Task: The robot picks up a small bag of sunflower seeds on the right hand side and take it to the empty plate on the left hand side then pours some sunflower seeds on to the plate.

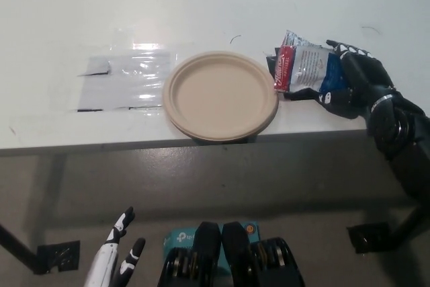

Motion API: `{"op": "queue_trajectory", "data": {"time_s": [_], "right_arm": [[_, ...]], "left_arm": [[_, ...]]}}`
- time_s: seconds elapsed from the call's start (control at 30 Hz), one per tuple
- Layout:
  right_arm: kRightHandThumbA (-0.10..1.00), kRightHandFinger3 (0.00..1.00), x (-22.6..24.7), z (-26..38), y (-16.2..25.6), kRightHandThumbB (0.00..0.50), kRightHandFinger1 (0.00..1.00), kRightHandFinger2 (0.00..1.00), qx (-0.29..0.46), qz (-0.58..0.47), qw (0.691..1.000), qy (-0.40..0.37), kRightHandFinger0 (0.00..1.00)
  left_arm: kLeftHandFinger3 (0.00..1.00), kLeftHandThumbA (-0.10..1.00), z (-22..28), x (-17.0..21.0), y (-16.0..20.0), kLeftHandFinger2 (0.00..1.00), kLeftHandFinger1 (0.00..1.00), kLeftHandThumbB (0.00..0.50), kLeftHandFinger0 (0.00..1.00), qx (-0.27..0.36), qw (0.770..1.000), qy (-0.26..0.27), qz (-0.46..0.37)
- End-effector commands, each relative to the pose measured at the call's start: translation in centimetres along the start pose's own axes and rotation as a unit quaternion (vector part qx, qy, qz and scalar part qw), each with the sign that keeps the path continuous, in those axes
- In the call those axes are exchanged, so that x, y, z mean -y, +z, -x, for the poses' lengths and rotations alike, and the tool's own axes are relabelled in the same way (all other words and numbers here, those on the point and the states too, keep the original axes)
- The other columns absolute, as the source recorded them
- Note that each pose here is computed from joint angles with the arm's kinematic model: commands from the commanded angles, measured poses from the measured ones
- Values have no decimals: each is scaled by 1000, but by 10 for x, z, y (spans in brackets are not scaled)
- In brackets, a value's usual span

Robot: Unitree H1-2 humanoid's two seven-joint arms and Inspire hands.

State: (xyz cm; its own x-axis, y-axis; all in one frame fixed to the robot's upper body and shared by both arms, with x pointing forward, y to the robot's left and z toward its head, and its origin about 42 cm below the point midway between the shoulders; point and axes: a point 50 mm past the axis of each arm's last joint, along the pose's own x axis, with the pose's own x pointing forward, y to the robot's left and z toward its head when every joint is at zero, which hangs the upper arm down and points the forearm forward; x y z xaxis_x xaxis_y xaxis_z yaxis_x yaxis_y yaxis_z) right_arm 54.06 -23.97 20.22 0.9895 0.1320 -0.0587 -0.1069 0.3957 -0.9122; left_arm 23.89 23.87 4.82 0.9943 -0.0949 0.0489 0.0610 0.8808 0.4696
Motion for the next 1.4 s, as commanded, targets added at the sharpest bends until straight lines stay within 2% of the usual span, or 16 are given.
{"op": "queue_trajectory", "data": {"time_s": [0.0, 0.07, 0.13, 0.17, 0.23, 0.27, 0.3, 0.33, 0.4, 0.6, 0.67, 0.87, 0.97, 1.0, 1.17, 1.37], "right_arm": [[838, 1000, 16, -15, 20, 355, 1000, 1000, 0, -19, 1000, 11, 1000], [659, 1000, 9, -18, 15, 457, 1000, 1000, -45, -8, 998, 41, 1000], [548, 1000, 1, -19, 10, 488, 1000, 1000, -89, 32, 993, 69, 803], [517, 1000, -1, -19, 9, 492, 1000, 1000, -100, 59, 990, 75, 771], [364, 1000, -6, -19, 6, 416, 718, 957, -111, 90, 987, 77, 506], [384, 1000, -11, -17, 1, 438, 665, 874, -117, 112, 984, 72, 483], [324, 1000, -14, -15, -1, 391, 681, 818, -119, 119, 984, 66, 523], [88, 953, -18, -13, -6, 270, 507, 603, -111, 119, 985, 52, 446], [-99, 725, -24, -9, -11, 271, 189, 345, -107, 106, 988, 44, 105], [-100, 407, -33, -1, -19, 238, 102, 240, -97, 54, 994, -2, 15], [-100, 187, -36, 0, -19, 221, 0, 60, -88, 41, 995, -8, 0], [-100, 293, -47, 4, -14, 204, 110, 240, -61, 27, 997, -32, 0], [-100, 409, -49, 5, -12, 200, 211, 528, -51, 25, 997, -43, 0], [-100, 418, -49, 6, -12, 212, 149, 580, -41, 9, 997, -57, 0], [-100, 856, -39, 5, -6, 127, 269, 873, 1, -1, 995, -101, 0], [-100, 929, -6, -7, 19, 96, 401, 861, 67, -10, 986, -152, 0]], "left_arm": [[1000, 1000, 1, -4, 6, 1000, 1000, 128, 1000, 17, 1000, 11, -2], [1000, 1000, 1, -4, 6, 1000, 1000, 120, 1000, 19, 1000, 11, -2], [1000, 1000, 2, -3, 5, 1000, 1000, 126, 1000, 20, 1000, 11, -1], [1000, 1000, 2, -3, 4, 1000, 1000, 131, 1000, 21, 1000, 12, -2], [1000, 1000, 2, -3, 4, 1000, 1000, 138, 1000, 21, 1000, 13, -2], [1000, 1000, 2, -3, 5, 1000, 1000, 143, 1000, 17, 1000, 13, 0], [1000, 1000, 3, -4, 5, 1000, 1000, 143, 1000, 17, 1000, 13, 2], [1000, 1000, 1, -4, 6, 1000, 1000, 143, 1000, 19, 1000, 15, 3], [1000, 1000, 0, -5, 6, 1000, 1000, 147, 1000, 22, 1000, 15, 2], [1000, 1000, -3, -7, 7, 1000, 1000, 153, 1000, 21, 1000, 17, 1], [1000, 1000, -3, -8, 7, 1000, 1000, 158, 1000, 24, 1000, 18, -1], [1000, 1000, 1, -11, 5, 1000, 1000, 165, 1000, 20, 1000, 23, -2], [1000, 1000, 1, -12, 6, 1000, 1000, 164, 1000, 18, 1000, 23, -3], [1000, 1000, 1, -12, 6, 1000, 1000, 149, 1000, 21, 999, 24, -3], [1000, 1000, 1, -12, 4, 1000, 1000, 144, 1000, 21, 999, 26, -3], [1000, 1000, 0, -12, 4, 1000, 1000, 153, 1000, 19, 999, 26, -2]]}}
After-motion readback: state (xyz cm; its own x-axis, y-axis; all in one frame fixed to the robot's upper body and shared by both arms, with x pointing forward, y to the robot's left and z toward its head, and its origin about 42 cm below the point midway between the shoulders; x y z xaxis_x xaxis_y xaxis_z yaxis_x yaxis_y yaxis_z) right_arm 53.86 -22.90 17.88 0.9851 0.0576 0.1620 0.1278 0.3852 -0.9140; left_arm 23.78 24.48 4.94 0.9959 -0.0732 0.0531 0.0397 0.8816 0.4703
